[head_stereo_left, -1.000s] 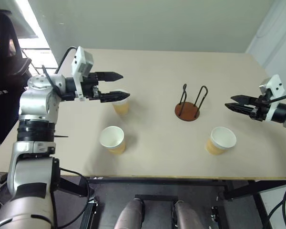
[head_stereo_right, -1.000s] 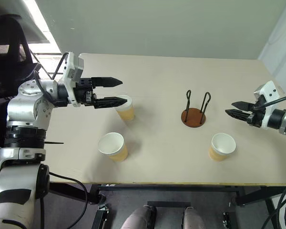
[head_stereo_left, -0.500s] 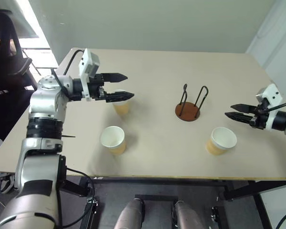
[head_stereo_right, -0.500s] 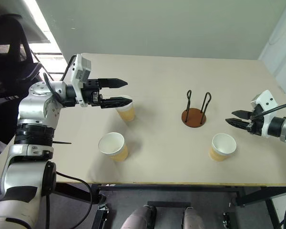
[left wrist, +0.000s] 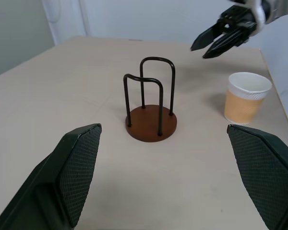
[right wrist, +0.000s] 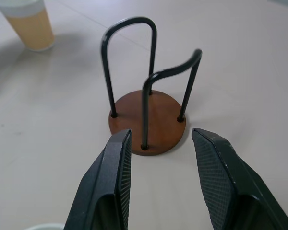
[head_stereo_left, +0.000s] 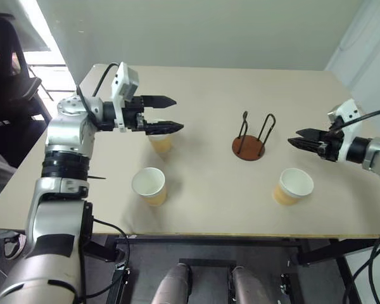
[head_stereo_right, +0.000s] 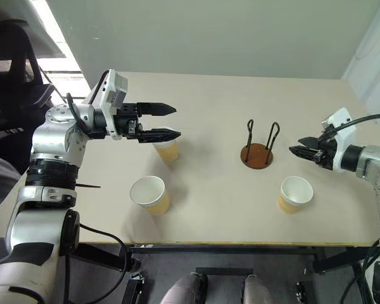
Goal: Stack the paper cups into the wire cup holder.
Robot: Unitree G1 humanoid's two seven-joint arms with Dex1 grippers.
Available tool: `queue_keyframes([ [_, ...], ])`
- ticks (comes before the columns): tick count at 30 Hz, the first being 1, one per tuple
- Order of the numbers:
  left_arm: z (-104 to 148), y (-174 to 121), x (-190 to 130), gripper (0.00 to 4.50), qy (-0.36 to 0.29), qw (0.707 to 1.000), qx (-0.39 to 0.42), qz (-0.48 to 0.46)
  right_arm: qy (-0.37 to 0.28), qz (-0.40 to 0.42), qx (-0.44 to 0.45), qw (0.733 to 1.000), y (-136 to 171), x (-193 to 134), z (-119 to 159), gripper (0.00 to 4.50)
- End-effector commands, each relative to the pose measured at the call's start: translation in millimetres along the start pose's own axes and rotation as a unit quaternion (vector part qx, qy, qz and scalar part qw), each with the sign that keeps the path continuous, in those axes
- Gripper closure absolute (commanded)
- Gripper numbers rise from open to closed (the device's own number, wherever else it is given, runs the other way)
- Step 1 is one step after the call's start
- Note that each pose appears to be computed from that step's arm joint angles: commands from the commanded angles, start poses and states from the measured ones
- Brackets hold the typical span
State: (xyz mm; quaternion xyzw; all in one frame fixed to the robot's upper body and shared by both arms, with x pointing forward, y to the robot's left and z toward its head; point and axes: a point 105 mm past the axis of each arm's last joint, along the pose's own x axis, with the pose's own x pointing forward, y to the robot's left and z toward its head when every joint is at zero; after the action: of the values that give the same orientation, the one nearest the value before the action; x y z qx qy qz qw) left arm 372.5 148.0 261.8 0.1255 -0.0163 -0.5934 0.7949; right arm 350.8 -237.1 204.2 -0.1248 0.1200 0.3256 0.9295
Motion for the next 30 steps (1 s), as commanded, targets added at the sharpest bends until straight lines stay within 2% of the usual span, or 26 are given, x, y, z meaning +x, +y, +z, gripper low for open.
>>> queue_keyframes([
  [1, 12.1, -9.2, -1.4, 0.01, 0.003, 0.999, 0.027, -0.028, -0.003, -0.009, -0.013, 1.0, -2.3, 5.2, 5.3, 2.56],
  [11, 9.5, -36.8, 9.9, 0.01, 0.021, 0.993, 0.025, -0.116, 0.01, 0.002, -0.028, 1.0, -4.6, 20.8, 3.7, 2.56],
  [30, 14.1, -22.3, 3.5, 0.01, 0.033, 0.995, 0.043, -0.089, -0.01, 0.008, -0.036, 0.999, -8.4, 55.5, 18.8, 2.56],
])
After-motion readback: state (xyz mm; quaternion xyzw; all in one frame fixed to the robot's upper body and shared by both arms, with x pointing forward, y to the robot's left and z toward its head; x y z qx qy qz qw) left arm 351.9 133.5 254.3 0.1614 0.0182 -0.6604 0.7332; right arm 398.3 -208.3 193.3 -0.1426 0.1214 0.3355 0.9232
